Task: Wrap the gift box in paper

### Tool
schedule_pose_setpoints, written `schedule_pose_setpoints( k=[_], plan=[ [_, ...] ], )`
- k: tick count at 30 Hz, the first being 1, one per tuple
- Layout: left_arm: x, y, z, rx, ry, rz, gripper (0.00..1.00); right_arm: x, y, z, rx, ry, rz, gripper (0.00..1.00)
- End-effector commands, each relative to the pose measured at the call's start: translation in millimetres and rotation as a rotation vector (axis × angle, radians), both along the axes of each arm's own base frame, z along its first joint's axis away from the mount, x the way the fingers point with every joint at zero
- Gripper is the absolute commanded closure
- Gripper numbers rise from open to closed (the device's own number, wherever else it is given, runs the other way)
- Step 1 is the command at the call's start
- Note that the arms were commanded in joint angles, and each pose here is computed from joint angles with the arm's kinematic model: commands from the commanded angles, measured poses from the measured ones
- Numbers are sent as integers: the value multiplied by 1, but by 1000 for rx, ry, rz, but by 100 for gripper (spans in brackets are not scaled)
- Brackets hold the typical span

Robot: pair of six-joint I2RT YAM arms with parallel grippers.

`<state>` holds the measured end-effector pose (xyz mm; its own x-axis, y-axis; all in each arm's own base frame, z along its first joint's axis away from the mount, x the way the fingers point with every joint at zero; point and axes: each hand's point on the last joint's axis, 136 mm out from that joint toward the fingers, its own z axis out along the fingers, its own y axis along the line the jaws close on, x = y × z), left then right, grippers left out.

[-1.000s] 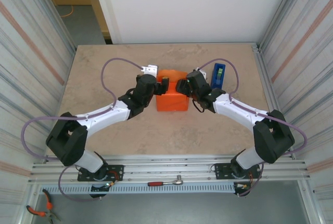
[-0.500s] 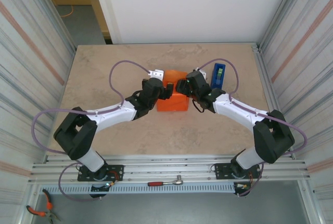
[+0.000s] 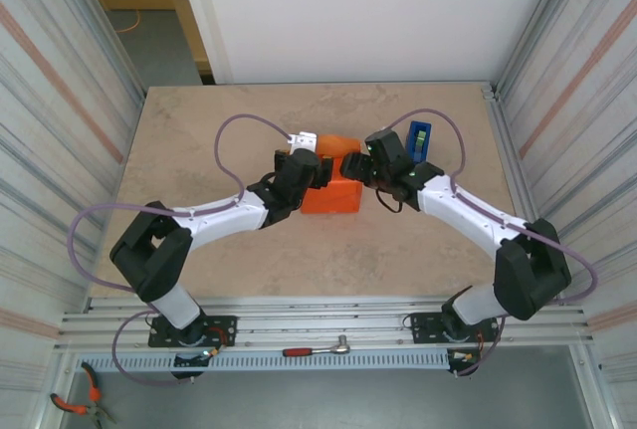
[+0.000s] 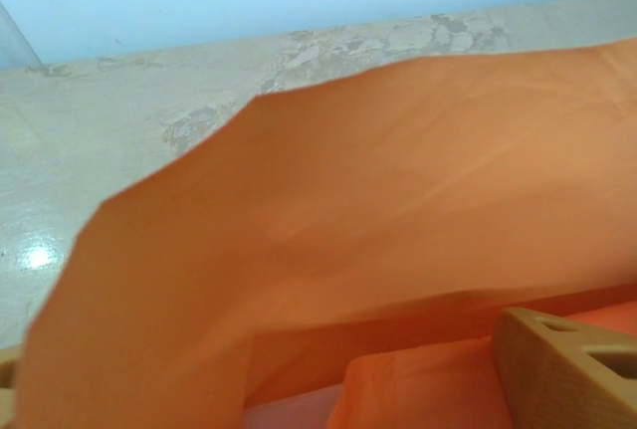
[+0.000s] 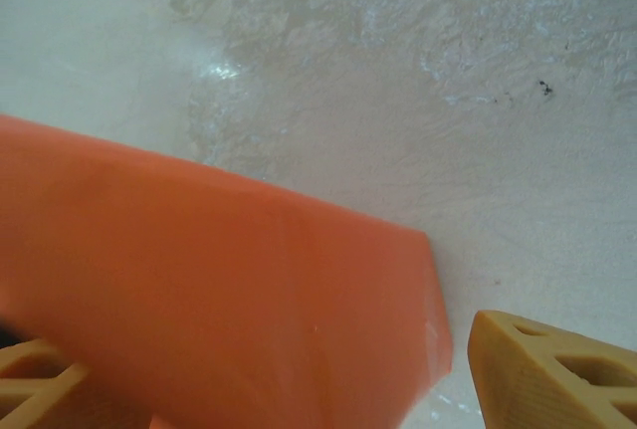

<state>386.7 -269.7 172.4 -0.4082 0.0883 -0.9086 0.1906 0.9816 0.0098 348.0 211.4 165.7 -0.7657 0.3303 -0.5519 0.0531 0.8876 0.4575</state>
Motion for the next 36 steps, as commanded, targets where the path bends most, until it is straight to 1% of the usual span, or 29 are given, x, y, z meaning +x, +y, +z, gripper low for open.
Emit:
schedule_pose_setpoints(
  k=[1, 9, 11, 13, 14, 18, 19, 20, 21, 23, 24, 25, 26, 27, 29, 31, 35, 36],
  plan=[
    [-3, 7, -15, 67, 39, 34, 11, -2, -7, 34, 28, -42, 17, 22],
    [-4, 7, -17, 64, 42, 30, 12, 2, -3, 37, -37, -48, 73, 24],
    [-4, 6, -18, 66, 43, 30, 12, 6, -3, 35, -64, -49, 72, 28],
    [-4, 7, -20, 72, 46, 31, 12, 11, -3, 33, -84, -53, 72, 34],
    [-4, 7, -20, 73, 46, 30, 12, 13, -2, 32, -94, -53, 73, 39],
    [-3, 7, -20, 74, 47, 31, 12, 18, 4, 32, -91, -62, 95, 78],
    [-4, 7, -20, 74, 49, 32, 12, 20, 6, 32, -87, -62, 101, 90],
    [-4, 7, -21, 73, 50, 32, 12, 21, 9, 34, -81, -64, 111, 99],
    [-4, 7, -21, 74, 50, 31, 12, 21, 11, 36, -72, -66, 121, 100],
    [-4, 7, -21, 78, 50, 33, 13, 19, 17, 43, -47, -77, 143, 98],
    [-4, 7, -20, 78, 49, 34, 13, 18, 18, 47, -33, -80, 153, 84],
    [-4, 8, -20, 78, 49, 34, 13, 16, 18, 52, -19, -86, 157, 64],
    [-4, 8, -20, 80, 48, 34, 12, 13, 18, 59, 1, -95, 160, 51],
    [-4, 8, -20, 81, 49, 34, 13, 11, 17, 64, 14, -101, 159, 45],
    [-3, 8, -20, 83, 50, 36, 13, 6, 9, 76, 44, -119, 137, 38],
    [-4, 8, -21, 84, 51, 36, 13, 3, -5, 79, 76, -122, 92, 35],
    [-4, 9, -21, 89, 55, 39, 13, 2, -42, 66, 163, -89, -44, 35],
    [-4, 10, -22, 90, 55, 41, 13, 3, -48, 60, 195, -69, -69, 36]
  ],
)
